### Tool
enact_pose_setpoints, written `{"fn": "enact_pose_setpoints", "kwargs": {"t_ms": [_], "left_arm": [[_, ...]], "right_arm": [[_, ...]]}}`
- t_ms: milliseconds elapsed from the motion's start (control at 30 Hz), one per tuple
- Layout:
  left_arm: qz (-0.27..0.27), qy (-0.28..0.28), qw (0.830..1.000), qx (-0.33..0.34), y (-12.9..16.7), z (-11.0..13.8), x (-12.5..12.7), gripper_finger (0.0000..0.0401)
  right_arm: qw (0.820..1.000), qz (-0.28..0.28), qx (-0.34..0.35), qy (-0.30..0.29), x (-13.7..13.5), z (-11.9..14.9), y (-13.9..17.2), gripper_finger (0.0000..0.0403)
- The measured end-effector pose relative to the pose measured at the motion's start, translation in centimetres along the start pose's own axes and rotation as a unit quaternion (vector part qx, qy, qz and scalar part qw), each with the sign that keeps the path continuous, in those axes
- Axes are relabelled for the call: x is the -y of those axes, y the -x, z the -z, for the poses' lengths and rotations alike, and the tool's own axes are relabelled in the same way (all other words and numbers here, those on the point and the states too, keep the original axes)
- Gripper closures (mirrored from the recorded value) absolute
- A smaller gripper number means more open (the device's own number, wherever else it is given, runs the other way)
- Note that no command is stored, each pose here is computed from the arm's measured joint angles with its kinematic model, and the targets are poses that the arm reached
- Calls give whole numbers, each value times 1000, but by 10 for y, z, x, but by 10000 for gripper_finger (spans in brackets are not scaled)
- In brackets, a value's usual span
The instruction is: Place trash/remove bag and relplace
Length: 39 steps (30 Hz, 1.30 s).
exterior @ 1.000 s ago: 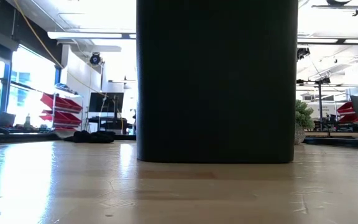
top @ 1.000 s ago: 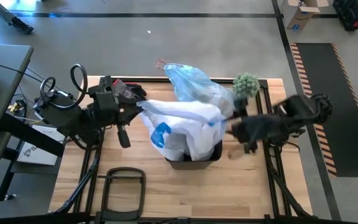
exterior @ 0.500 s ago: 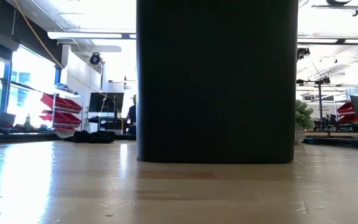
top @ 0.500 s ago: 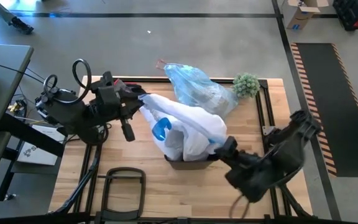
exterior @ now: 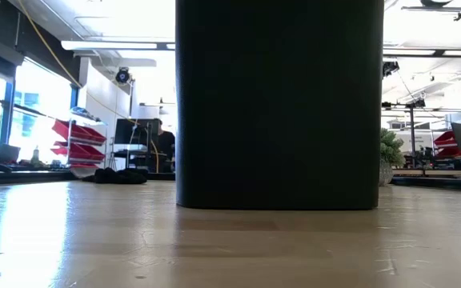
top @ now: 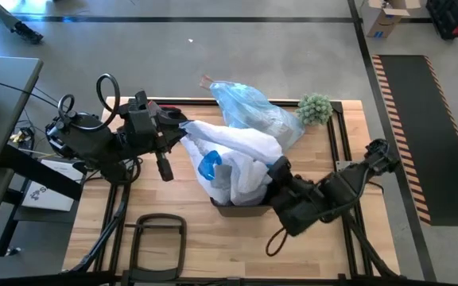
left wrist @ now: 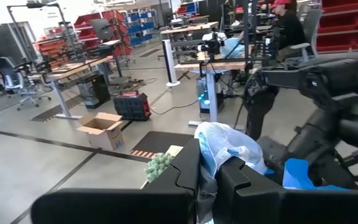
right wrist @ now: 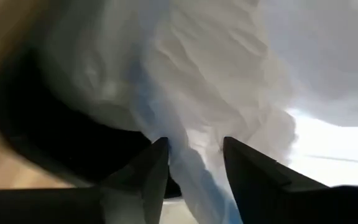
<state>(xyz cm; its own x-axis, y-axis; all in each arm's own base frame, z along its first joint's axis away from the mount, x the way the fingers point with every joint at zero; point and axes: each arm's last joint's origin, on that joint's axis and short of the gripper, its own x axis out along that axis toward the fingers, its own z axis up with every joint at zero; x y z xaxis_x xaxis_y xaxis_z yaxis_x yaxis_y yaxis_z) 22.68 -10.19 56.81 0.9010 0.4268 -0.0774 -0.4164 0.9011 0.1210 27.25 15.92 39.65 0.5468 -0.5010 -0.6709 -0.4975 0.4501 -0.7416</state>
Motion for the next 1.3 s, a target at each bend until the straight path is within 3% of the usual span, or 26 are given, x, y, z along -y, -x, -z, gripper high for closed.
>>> {"fn": "enact_pose_setpoints", "kwargs": {"t_ms": [67,133,300,500,667,800,933,1167,1300], "left_arm": [[3,0,1000,0,0,0,0,401],[3,0,1000,0,0,0,0,401],[1,-5,1000,8,1,-3,-1,401],[-17,-14,999,28,2,-9,-4,401],[-35,9,997,64,14,-23,-25,401],[10,49,994,94,25,-31,-44,401],[43,58,993,92,23,-29,-43,401],[74,60,993,70,4,-20,-16,401],[129,55,990,28,-12,-6,13,401]], "right_arm": [[999,-44,14,-17,5,6,-1,272],[997,-54,20,-42,11,14,1,278],[996,-48,22,-67,23,30,4,296],[996,-37,22,-81,30,39,8,393],[991,-15,46,-128,30,51,28,401],[964,-59,105,-235,28,71,56,403],[927,-112,153,-323,21,89,82,403],[895,-154,243,-342,4,88,118,403],[882,-198,228,-361,-10,83,124,403]]}}
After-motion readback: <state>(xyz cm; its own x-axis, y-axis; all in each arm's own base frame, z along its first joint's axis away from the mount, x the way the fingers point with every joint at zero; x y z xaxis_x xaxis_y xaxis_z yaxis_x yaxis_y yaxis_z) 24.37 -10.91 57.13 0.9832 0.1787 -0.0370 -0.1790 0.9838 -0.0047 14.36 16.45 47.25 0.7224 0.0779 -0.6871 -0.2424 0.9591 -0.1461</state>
